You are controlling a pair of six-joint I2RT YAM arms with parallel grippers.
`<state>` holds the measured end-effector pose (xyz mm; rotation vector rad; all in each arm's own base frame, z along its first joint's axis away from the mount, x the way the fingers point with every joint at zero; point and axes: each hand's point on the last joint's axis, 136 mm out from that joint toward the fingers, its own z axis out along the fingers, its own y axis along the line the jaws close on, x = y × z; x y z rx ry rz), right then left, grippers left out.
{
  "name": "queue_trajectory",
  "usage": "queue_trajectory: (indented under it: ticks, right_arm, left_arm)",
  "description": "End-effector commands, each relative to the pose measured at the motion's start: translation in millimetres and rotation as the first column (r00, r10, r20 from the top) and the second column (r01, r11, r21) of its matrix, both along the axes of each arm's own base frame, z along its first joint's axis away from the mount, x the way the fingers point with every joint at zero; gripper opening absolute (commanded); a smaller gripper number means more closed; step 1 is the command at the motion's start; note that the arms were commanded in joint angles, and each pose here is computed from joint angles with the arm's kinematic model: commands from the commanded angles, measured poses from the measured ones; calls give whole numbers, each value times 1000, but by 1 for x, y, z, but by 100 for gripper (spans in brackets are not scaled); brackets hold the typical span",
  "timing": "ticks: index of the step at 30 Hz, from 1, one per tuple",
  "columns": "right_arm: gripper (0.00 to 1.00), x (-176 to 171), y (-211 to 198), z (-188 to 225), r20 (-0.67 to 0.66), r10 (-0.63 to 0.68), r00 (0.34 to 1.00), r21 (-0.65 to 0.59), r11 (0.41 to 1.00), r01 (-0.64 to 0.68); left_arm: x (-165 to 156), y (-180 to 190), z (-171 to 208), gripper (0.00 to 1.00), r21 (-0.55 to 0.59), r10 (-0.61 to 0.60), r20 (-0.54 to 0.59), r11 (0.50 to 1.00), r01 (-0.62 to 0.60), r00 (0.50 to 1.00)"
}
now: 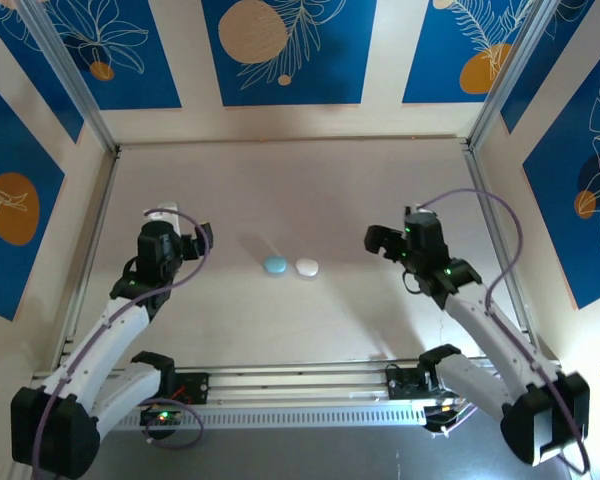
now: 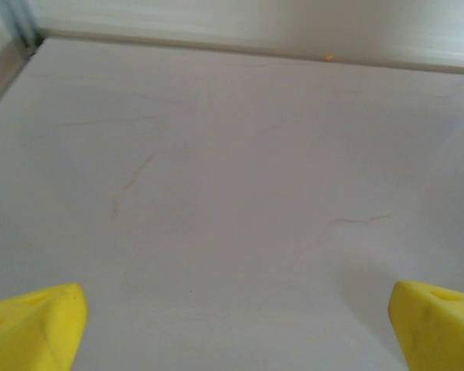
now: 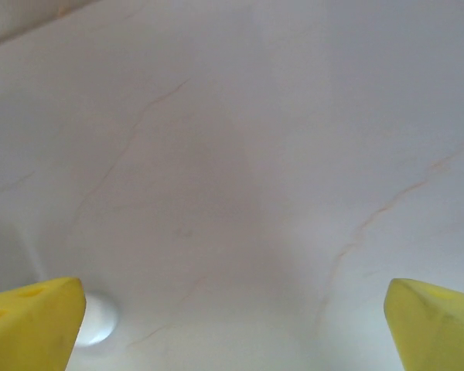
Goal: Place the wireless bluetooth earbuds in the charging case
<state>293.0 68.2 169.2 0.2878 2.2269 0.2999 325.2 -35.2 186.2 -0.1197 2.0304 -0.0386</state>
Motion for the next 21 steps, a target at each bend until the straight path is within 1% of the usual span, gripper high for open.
queue_trajectory:
  ticks: [1,4,8,12,14,18,19,21]
  right_arm:
    - [99,8,-24,7,177,-12,984,-23,1000,16]
    - [99,8,-44,-4,243,-38,969,-55,997,53]
    - [99,10,-71,-21,269,-95,958,-102,987,127]
    - [99,15,-93,-35,298,-155,942,-76,980,185]
    - [99,18,-98,-40,319,-172,932,-59,978,201]
    - [99,31,-103,-46,337,-175,925,-74,975,212]
    - [99,34,-101,-47,327,-164,931,-70,978,197]
    - [99,43,-96,-46,349,-128,928,-87,982,168]
  left_arm:
    - [9,10,-11,100,93,-34,31,995,31,999]
    - [12,25,-27,100,118,7,34,993,-11,999]
    - [17,28,-47,100,134,-43,60,990,35,997]
    - [22,24,-56,100,141,-78,124,988,60,989]
    - [29,25,-63,100,147,-72,122,988,54,990]
    - [46,25,-68,100,145,-68,112,988,52,991]
    - [48,25,-67,100,144,-67,122,988,49,990]
    - [53,26,-65,100,149,-61,147,988,39,987]
